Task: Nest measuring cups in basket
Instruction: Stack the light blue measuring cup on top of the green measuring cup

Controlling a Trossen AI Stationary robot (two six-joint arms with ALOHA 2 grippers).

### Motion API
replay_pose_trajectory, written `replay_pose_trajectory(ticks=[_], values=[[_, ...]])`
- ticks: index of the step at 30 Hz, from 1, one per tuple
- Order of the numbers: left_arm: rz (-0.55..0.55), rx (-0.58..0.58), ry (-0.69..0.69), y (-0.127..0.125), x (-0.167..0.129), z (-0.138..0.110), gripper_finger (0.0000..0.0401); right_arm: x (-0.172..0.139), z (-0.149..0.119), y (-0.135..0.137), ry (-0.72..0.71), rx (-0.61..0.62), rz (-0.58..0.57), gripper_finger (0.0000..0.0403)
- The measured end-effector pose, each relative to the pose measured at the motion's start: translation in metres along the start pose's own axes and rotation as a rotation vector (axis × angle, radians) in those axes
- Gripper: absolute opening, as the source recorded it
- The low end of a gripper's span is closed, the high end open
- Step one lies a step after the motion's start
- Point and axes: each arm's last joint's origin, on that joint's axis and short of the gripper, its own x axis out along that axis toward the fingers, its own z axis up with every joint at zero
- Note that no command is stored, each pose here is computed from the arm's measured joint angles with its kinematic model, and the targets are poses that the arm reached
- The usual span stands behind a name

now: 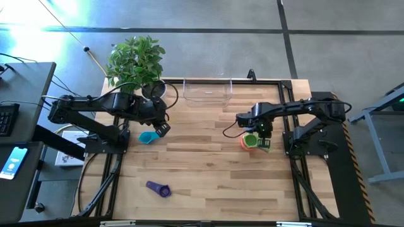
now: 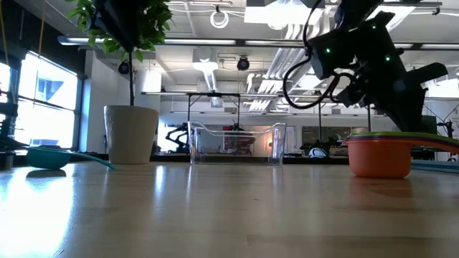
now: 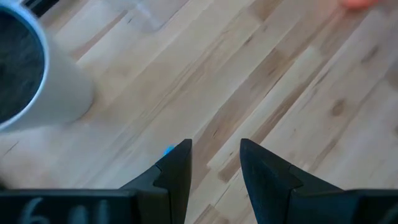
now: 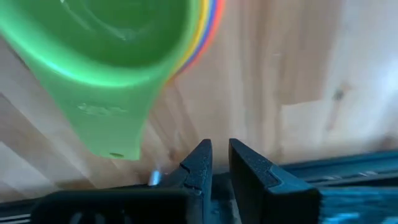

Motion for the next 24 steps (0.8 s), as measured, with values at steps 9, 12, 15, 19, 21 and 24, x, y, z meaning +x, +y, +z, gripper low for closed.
replay_pose_trajectory(ticks=[9,12,15,19,21,24], values=[[0.107,-0.026,0.132,0.009,0.029,-0.024,0.0126,-0.048,0.010,-0.002,-0.141,0.030,-0.070,0.0046],[0.128,-0.013,0.186,0.012,0.043,-0.034,0.0126,-0.067,0.013,-0.004,-0.212,0.039,-0.088,0.0046],[0.152,-0.004,0.222,0.015,0.057,-0.044,0.0126,-0.086,0.014,-0.007,-0.277,0.052,-0.085,0.0046],[0.202,0.009,0.275,0.023,0.072,-0.057,0.0126,-0.112,0.014,-0.014,-0.370,0.079,-0.079,0.0046],[0.230,0.005,0.300,0.028,0.079,-0.062,0.0126,-0.124,0.012,-0.018,-0.415,0.088,-0.077,0.0046],[0.275,-0.012,0.340,0.038,0.089,-0.068,0.0126,-0.141,0.010,-0.021,-0.479,0.083,-0.080,0.0046]])
